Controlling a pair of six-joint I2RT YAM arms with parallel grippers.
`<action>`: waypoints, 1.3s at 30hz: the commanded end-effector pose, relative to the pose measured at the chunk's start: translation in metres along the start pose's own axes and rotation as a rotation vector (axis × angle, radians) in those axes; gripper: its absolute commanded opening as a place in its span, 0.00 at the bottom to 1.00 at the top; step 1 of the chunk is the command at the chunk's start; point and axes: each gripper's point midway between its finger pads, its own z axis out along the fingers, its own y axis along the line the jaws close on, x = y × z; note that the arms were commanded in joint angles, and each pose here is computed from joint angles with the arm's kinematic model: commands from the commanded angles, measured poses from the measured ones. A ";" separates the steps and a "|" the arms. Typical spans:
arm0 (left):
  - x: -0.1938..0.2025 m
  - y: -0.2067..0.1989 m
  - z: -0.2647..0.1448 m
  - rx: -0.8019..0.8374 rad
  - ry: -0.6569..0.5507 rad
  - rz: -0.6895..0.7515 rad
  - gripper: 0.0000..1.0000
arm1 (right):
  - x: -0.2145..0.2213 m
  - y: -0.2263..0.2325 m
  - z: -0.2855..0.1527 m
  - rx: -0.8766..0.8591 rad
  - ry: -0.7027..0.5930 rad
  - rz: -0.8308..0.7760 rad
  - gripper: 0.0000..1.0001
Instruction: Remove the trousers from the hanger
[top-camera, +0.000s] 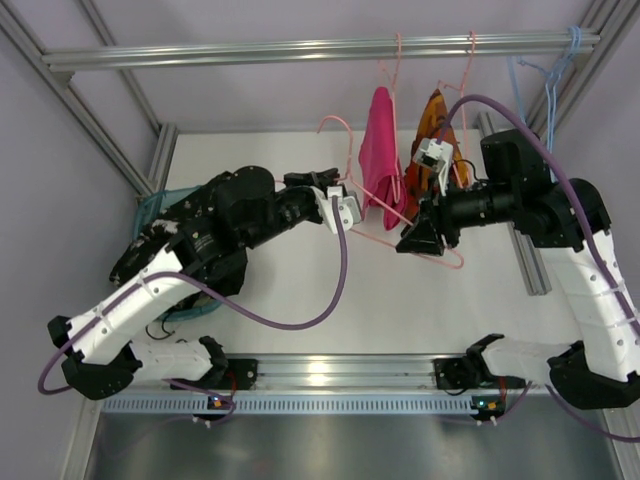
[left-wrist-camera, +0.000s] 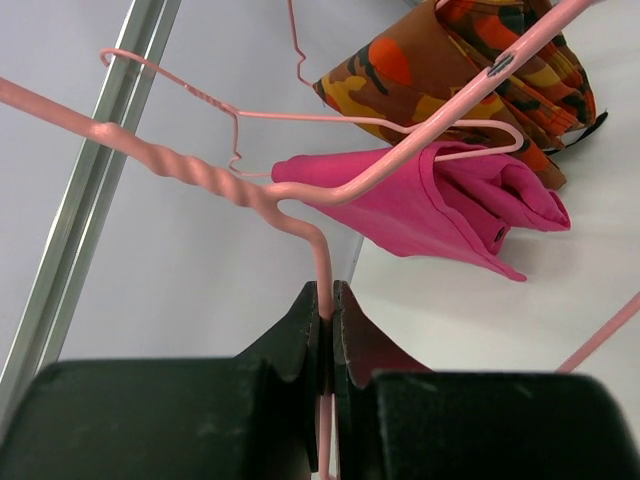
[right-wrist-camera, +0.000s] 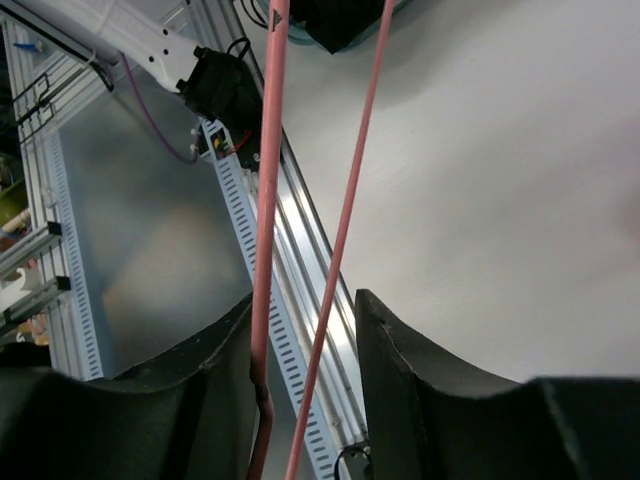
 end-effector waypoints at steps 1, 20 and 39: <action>-0.017 0.023 -0.006 -0.072 -0.048 -0.025 0.00 | -0.012 0.008 -0.002 -0.009 -0.034 -0.070 0.40; -0.024 0.070 -0.039 -0.223 -0.102 -0.350 0.98 | -0.019 0.019 -0.050 0.140 -0.196 -0.137 0.00; -0.018 0.092 -0.059 -0.257 -0.178 -0.665 0.98 | -0.011 0.015 -0.217 1.145 -0.584 -0.062 0.00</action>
